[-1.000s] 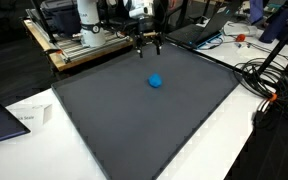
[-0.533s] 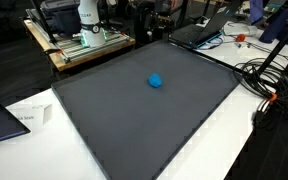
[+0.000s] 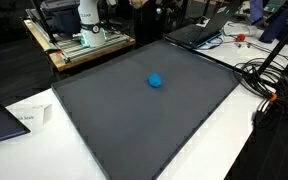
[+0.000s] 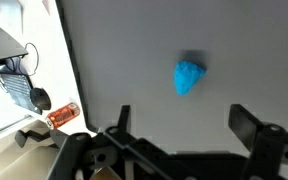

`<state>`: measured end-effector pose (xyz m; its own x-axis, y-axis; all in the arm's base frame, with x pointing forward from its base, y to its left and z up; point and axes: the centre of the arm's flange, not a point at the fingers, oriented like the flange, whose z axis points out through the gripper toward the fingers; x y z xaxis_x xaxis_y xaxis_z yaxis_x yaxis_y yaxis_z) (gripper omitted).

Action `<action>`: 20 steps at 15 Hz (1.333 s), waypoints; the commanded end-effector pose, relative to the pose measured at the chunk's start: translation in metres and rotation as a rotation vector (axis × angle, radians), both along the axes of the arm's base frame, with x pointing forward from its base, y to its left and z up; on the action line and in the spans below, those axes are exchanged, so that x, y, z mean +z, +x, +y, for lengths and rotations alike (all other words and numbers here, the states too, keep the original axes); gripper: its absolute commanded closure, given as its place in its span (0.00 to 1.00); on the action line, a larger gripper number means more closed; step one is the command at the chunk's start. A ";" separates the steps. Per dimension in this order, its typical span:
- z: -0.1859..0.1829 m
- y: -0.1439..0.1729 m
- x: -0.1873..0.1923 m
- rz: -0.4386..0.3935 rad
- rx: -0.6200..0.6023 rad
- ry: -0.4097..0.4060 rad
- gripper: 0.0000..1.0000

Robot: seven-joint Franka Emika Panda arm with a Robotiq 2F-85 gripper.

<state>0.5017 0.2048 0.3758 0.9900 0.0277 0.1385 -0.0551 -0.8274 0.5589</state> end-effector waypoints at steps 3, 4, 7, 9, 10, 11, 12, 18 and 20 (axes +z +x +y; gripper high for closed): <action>0.013 0.048 0.001 0.219 0.141 0.020 0.00; 0.011 0.055 -0.002 0.249 0.160 0.034 0.00; -0.003 0.077 -0.012 0.334 0.200 0.094 0.00; -0.017 0.090 -0.019 0.376 0.211 0.144 0.00; -0.024 0.095 -0.022 0.393 0.217 0.165 0.00; -0.030 0.101 -0.026 0.406 0.217 0.184 0.00; -0.038 0.106 -0.031 0.419 0.216 0.206 0.00; -0.075 0.127 -0.060 0.445 0.205 0.356 0.00; -0.089 0.124 -0.067 0.444 0.198 0.410 0.00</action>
